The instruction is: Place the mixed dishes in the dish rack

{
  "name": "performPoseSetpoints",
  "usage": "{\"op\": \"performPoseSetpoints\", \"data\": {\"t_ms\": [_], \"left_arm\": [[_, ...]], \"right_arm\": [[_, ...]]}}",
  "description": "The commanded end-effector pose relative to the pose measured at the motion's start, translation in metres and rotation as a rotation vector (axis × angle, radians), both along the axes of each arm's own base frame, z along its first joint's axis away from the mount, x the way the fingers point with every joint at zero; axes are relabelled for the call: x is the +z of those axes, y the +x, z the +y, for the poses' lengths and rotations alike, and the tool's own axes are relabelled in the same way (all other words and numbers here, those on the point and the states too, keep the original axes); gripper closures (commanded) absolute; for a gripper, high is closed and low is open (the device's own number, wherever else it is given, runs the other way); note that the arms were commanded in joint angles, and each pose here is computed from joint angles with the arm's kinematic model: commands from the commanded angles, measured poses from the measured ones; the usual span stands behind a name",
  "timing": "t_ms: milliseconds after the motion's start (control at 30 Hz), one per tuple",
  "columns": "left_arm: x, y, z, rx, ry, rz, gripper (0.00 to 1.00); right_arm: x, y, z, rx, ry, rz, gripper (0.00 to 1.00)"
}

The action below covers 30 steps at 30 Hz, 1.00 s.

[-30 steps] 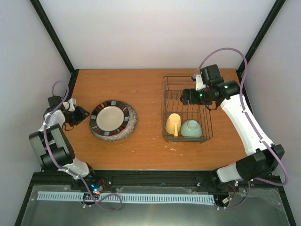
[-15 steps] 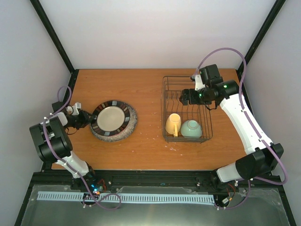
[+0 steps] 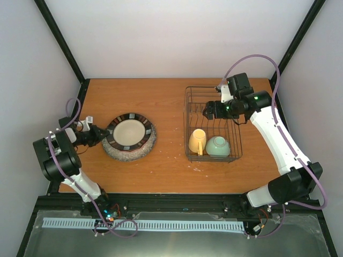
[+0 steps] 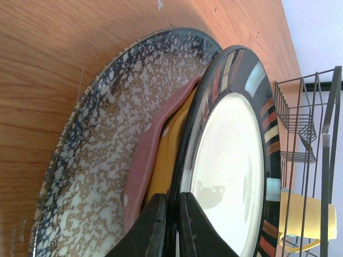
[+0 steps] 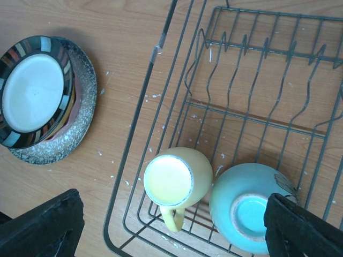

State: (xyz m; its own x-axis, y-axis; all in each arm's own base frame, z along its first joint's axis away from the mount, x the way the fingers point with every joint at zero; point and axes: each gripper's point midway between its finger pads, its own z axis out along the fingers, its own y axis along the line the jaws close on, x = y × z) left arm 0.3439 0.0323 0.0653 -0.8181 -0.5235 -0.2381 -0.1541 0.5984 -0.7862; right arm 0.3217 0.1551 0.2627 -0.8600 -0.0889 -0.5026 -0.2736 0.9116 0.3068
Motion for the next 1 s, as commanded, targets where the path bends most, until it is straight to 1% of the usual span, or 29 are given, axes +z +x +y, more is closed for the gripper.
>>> {"op": "performPoseSetpoints", "data": {"t_ms": [0, 200, 333, 567, 633, 667, 767, 967], "left_arm": [[0.010, 0.004, 0.003, 0.006, -0.001, -0.041, 0.99], [0.046, 0.009, 0.000, -0.009, -0.013, -0.161, 0.99], [0.064, 0.011, -0.004, -0.023, -0.031, -0.220, 0.99], [0.080, 0.006, -0.019, -0.063, -0.149, -0.310, 0.99], [0.086, 0.006, -0.021, -0.081, -0.167, -0.359, 0.99], [0.088, 0.004, -0.024, -0.092, -0.185, -0.372, 0.99], [0.096, 0.000, -0.029, -0.122, -0.220, -0.406, 0.99], [0.128, -0.005, -0.035, -0.185, -0.257, -0.492, 0.99]], "right_arm": [[0.004, 0.005, 0.015, 0.049, 0.060, -0.021, 0.10], [0.010, 0.005, 0.039, 0.129, 0.186, -0.037, 0.10], [0.017, -0.001, 0.060, 0.221, 0.309, -0.048, 0.10], [0.023, -0.015, 0.097, 0.399, 0.582, -0.015, 0.08], [0.022, -0.017, 0.105, 0.437, 0.649, 0.002, 0.07], [0.021, -0.017, 0.108, 0.451, 0.679, 0.006, 0.05], [0.022, -0.017, 0.115, 0.482, 0.739, 0.015, 0.02], [0.015, -0.014, 0.132, 0.535, 0.757, 0.041, 0.00]]}}
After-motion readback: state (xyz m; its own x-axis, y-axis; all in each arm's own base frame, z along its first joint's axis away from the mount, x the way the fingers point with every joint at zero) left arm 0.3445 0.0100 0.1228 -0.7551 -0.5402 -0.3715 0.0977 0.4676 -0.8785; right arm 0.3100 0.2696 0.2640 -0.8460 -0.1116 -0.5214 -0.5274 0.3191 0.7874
